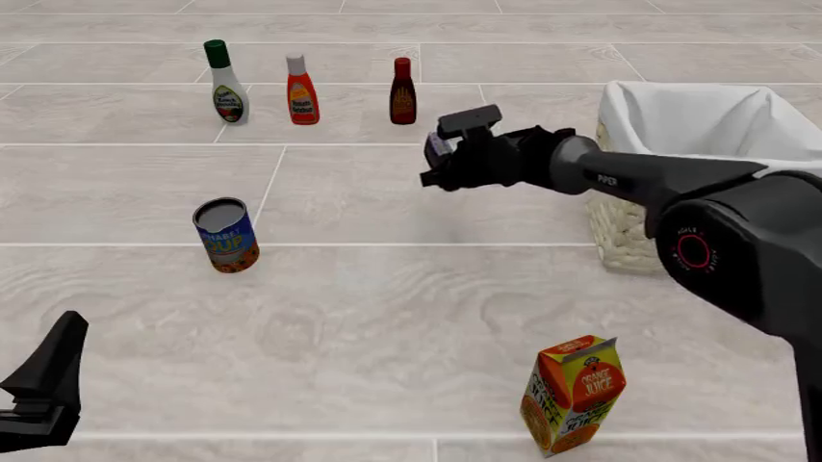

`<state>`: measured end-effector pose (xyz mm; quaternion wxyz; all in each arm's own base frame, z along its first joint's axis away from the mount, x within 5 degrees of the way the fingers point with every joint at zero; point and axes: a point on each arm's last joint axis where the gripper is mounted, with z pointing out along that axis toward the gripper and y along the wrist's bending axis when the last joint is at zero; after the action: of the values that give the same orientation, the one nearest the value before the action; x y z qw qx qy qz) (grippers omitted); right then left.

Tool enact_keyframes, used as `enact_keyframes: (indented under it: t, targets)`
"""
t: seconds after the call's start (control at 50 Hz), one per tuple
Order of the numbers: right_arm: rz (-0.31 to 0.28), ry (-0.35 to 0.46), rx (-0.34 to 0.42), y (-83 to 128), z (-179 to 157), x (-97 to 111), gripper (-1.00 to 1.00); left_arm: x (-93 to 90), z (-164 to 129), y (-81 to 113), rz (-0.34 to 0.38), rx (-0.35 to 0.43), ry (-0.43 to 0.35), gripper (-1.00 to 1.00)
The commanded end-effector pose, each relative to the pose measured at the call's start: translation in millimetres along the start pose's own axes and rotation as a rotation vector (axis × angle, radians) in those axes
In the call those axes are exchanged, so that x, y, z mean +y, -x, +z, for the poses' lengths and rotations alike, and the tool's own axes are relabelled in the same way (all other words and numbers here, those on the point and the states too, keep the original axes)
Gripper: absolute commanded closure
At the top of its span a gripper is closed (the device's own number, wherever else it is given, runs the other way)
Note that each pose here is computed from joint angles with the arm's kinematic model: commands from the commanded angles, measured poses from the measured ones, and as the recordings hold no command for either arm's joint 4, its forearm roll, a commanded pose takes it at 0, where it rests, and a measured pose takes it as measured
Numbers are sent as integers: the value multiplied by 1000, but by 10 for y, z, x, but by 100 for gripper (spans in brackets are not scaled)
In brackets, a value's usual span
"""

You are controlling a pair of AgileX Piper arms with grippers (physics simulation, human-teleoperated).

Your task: Pick the chocolate pudding and place it in the basket.

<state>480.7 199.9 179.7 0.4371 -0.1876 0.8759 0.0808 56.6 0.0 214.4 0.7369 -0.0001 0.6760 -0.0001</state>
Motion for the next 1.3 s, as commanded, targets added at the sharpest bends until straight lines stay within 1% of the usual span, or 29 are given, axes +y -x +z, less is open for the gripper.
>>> enact_keyframes:
  t: [0.02, 0.16, 0.22, 0.34, 0.4, 0.48, 0.54, 0.64, 0.68, 0.74, 0.86, 1.02, 1.12, 1.18, 1.22, 1.28, 1.3]
  targets:
    - [17, -9, -59, 231, -255, -59, 100, 0, 0, 0, 0, 0, 0, -100]
    - [18, -15, -79, 305, -343, -95, 100, 0, 0, 0, 0, 0, 0, -100]
    - [38, -20, -95, 370, -406, -127, 100, 0, 0, 0, 0, 0, 0, -100]
    - [41, -14, -143, 494, -617, -89, 100, 0, 0, 0, 0, 0, 0, -100]
    - [39, -13, -153, 543, -690, -80, 100, 0, 0, 0, 0, 0, 0, -100]
    - [57, -22, -176, 661, -819, -143, 100, 0, 0, 0, 0, 0, 0, -100]
    - [59, -29, -184, 718, -903, -182, 100, 0, 0, 0, 0, 0, 0, -100]
    - [79, -43, -192, 815, -1027, -271, 100, 0, 0, 0, 0, 0, 0, -100]
    - [68, -47, -202, 838, -1090, -281, 100, 0, 0, 0, -1, 0, 0, -100]
    - [69, -52, -208, 869, -1151, -307, 100, 0, 0, 0, 0, 0, 0, -100]
    - [96, -65, -225, 960, -1319, -387, 100, 0, 0, 0, 0, 0, 0, -100]
    - [112, -81, -243, 1019, -1497, -473, 100, 0, 0, 0, 1, 0, 0, -100]
    - [151, -107, -251, 1029, -1568, -620, 100, 0, 0, 0, 0, 0, 0, -100]
    - [164, -122, -253, 1030, -1607, -699, 100, 0, 0, 0, 0, 0, 0, -100]
    - [192, -141, -248, 1032, -1633, -810, 100, 0, 0, 0, 0, 0, 0, -100]
    - [200, -144, -251, 1043, -1668, -825, 100, 0, 0, 0, 0, 0, 0, -100]
    - [216, -149, -249, 1049, -1689, -861, 100, 0, 0, 0, 0, 0, 0, -100]
